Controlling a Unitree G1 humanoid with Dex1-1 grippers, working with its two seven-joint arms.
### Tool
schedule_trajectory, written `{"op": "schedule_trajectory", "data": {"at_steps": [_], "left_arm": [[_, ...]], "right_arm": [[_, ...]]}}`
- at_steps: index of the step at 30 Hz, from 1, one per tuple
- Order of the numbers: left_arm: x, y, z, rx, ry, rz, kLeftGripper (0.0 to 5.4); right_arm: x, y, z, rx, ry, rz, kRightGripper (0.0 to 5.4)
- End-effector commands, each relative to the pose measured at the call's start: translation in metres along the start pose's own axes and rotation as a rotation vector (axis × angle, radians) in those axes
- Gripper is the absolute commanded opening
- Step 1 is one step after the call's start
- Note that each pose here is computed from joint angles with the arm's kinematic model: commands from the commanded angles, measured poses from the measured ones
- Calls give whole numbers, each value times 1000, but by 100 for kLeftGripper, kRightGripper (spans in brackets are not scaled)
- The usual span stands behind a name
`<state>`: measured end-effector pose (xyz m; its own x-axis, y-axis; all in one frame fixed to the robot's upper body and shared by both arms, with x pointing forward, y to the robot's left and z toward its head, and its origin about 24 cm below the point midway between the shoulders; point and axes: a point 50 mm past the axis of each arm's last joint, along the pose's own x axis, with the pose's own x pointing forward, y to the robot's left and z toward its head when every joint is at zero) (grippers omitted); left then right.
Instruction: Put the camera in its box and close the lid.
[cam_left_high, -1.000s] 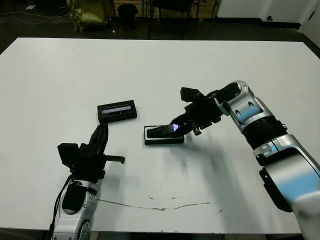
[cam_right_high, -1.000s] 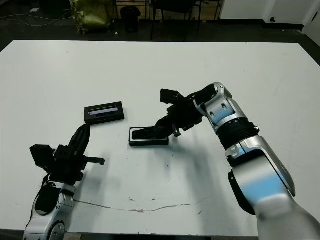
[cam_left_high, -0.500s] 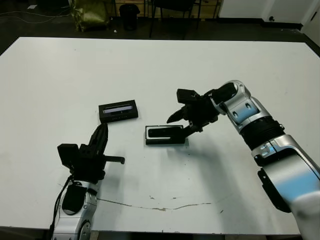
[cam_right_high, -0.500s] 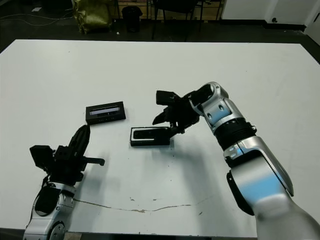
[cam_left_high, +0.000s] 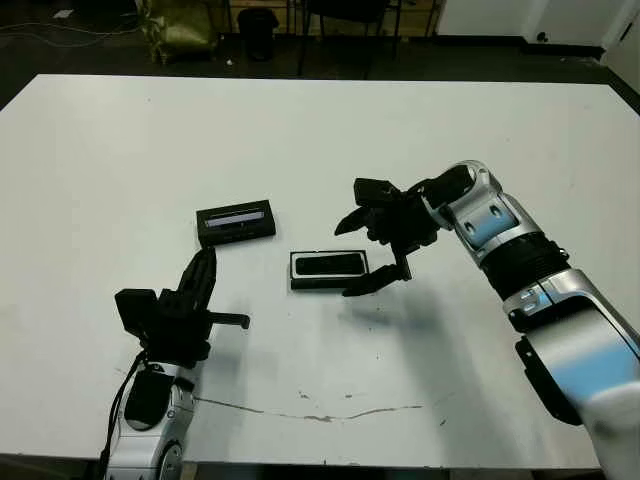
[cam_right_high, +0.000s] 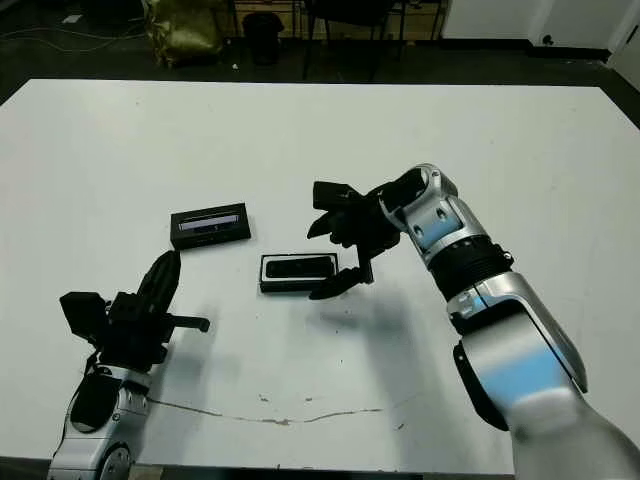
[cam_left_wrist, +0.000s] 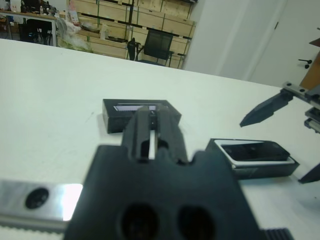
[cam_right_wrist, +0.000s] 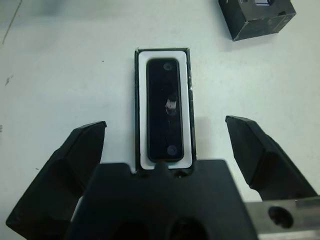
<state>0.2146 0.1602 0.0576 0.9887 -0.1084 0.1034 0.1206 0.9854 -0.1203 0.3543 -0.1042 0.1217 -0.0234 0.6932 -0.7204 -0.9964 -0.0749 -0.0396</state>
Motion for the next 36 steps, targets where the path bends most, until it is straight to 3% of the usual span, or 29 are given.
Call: {"op": "schedule_trajectory", "data": {"at_steps": [1, 5, 10, 15, 18, 22, 26, 36], "left_arm": [[-3, 2, -4, -2, 36, 15, 0], [-3, 3, -5, 11, 24, 8, 0], [-2, 3, -5, 8, 22, 5, 0], [-2, 3, -5, 13, 25, 5, 0], [-2, 2, -5, 11, 26, 7, 0], [-1, 2, -5, 19, 27, 3, 0], [-1, 1, -4, 19, 22, 0, 0], [0, 1, -3, 26, 16, 1, 0]], "right_arm": [[-10, -3, 3, -18, -27, -24, 539], [-27, -4, 14, -114, -79, -80, 539], [-50, -4, 27, -93, -225, -156, 539], [-73, 2, 37, -99, -414, -381, 539], [-78, 14, 38, -95, -513, -571, 519], [-71, 32, 38, -128, -548, -764, 434], [-59, 50, 36, -254, -496, -914, 343], [-21, 72, 21, -414, -410, -964, 114]]}}
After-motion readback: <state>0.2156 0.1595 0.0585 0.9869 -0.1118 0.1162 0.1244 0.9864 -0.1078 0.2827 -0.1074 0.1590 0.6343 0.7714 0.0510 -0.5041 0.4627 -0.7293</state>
